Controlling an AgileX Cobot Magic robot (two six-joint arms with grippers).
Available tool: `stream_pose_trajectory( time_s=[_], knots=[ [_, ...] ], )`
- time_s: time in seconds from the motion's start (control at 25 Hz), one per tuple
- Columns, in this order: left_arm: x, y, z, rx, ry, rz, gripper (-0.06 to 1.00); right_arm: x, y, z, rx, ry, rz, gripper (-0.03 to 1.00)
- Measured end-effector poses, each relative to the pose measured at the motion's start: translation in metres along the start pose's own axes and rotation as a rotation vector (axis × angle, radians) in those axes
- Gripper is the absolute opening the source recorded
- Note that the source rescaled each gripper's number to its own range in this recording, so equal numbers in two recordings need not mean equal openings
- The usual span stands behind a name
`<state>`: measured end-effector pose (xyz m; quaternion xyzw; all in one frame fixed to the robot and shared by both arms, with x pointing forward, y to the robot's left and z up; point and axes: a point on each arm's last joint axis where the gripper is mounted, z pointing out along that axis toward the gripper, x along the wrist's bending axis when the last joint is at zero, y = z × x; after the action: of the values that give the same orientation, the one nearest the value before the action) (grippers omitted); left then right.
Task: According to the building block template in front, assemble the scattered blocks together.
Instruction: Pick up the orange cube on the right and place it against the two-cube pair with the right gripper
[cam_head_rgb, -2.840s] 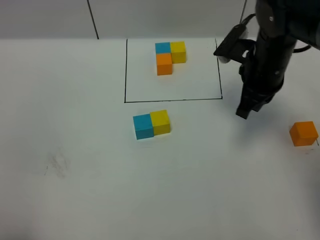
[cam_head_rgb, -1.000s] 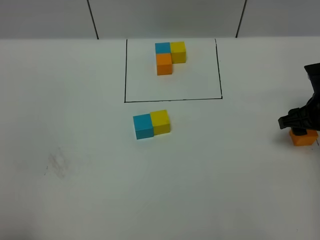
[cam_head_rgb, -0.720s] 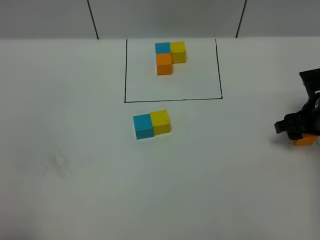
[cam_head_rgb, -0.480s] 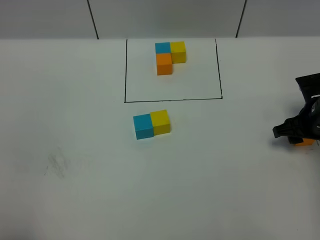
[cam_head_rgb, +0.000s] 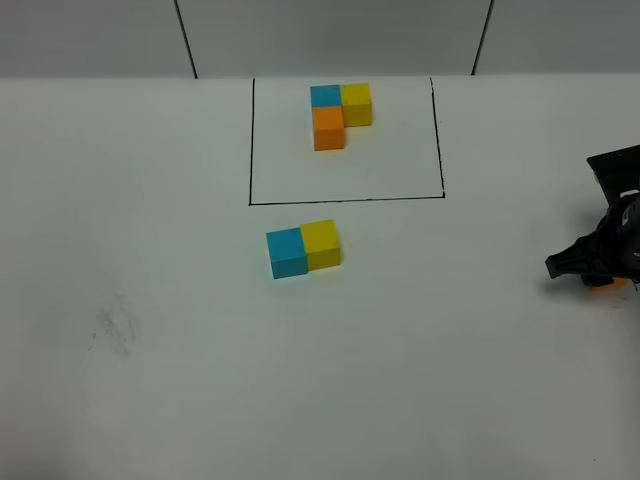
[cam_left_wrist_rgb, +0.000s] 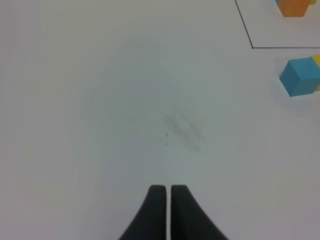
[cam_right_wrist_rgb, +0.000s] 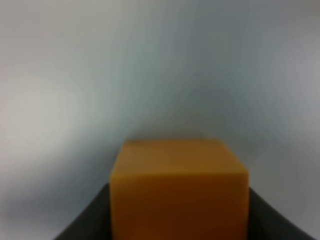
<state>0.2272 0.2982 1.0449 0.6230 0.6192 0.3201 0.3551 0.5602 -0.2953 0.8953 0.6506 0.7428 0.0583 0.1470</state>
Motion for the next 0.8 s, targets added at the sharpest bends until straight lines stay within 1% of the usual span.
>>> stream_pose_trajectory(
  time_s=[0.2,0.36,0.52,0.64,0.8],
  knots=[
    [0.000,0.000,0.000,0.000,0.000,0.000,0.00,0.003,0.002,-0.007,-0.020,0.006,0.001,0.54],
    [0.000,0.000,0.000,0.000,0.000,0.000,0.00,0.007,0.008,-0.037,-0.075,0.005,-0.013,0.54],
    [0.000,0.000,0.000,0.000,0.000,0.000,0.00,0.014,0.010,-0.072,-0.106,0.004,-0.035,0.53],
    [0.000,0.000,0.000,0.000,0.000,-0.001,0.00,0.028,0.008,-0.099,-0.130,0.018,-0.068,0.53],
    [0.000,0.000,0.000,0.000,0.000,-0.001,0.00,0.054,0.001,-0.130,-0.165,0.071,-0.120,0.53]
  ],
)
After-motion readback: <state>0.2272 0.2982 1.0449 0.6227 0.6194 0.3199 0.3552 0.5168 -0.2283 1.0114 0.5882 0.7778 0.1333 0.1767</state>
